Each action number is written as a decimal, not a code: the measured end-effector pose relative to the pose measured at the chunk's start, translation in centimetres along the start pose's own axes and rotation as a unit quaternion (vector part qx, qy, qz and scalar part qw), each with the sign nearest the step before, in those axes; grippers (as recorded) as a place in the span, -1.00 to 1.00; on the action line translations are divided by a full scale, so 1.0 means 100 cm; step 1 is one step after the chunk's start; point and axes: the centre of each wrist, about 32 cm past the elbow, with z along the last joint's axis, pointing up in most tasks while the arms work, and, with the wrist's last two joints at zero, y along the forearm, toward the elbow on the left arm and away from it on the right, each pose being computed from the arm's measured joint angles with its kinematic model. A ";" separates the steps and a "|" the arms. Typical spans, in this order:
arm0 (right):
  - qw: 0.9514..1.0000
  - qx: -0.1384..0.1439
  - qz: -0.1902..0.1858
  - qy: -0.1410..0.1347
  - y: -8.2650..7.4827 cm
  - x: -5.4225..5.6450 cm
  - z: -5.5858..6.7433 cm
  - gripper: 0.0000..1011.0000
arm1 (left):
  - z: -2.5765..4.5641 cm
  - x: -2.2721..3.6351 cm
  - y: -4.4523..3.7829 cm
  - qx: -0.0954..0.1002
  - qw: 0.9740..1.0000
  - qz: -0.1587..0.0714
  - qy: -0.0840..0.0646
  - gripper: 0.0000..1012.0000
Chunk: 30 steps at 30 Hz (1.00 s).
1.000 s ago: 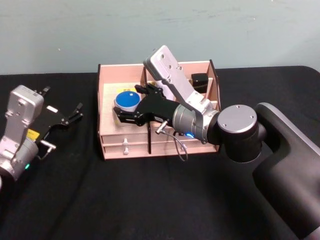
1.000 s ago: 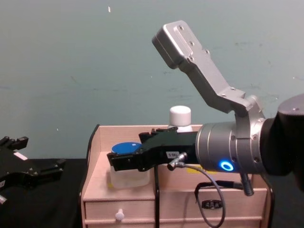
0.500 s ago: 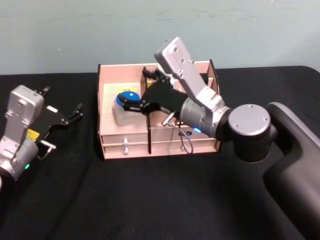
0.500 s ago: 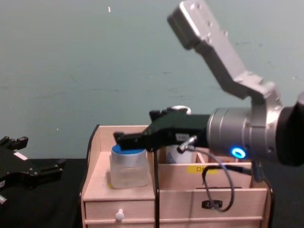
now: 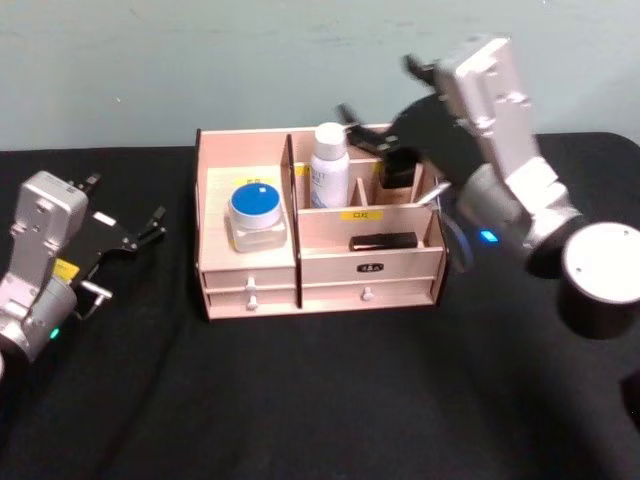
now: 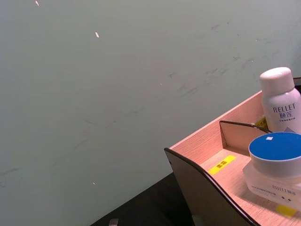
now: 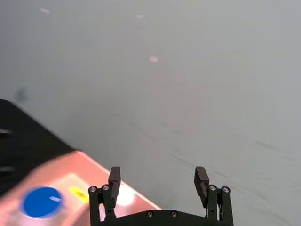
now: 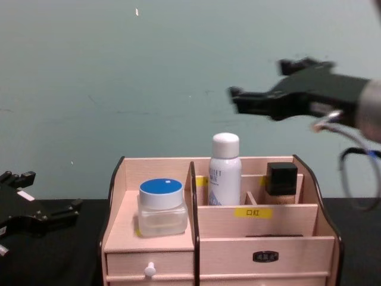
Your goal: Pick up the facial cleanser and watermelon frost from the table and place them into the tiered storage box.
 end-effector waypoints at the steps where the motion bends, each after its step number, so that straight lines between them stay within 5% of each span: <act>1: 1.000 -0.001 -0.010 -0.003 -0.004 0.003 -0.001 0.98 | 0.0000 0.0000 0.0000 0.000 1.000 0.000 0.000 1.00; 9: 0.995 -0.029 -0.095 -0.023 -0.032 0.024 -0.016 0.98 | 0.0000 0.0000 0.0000 0.000 1.000 0.000 0.000 1.00; 19: 0.984 -0.078 -0.160 -0.019 -0.047 0.038 -0.045 0.98 | 0.0000 0.0000 0.0000 0.000 1.000 0.000 0.000 1.00; 30: 0.979 -0.127 -0.163 0.000 -0.052 0.036 -0.076 0.98 | 0.0000 0.0000 0.0000 0.000 1.000 0.000 0.000 1.00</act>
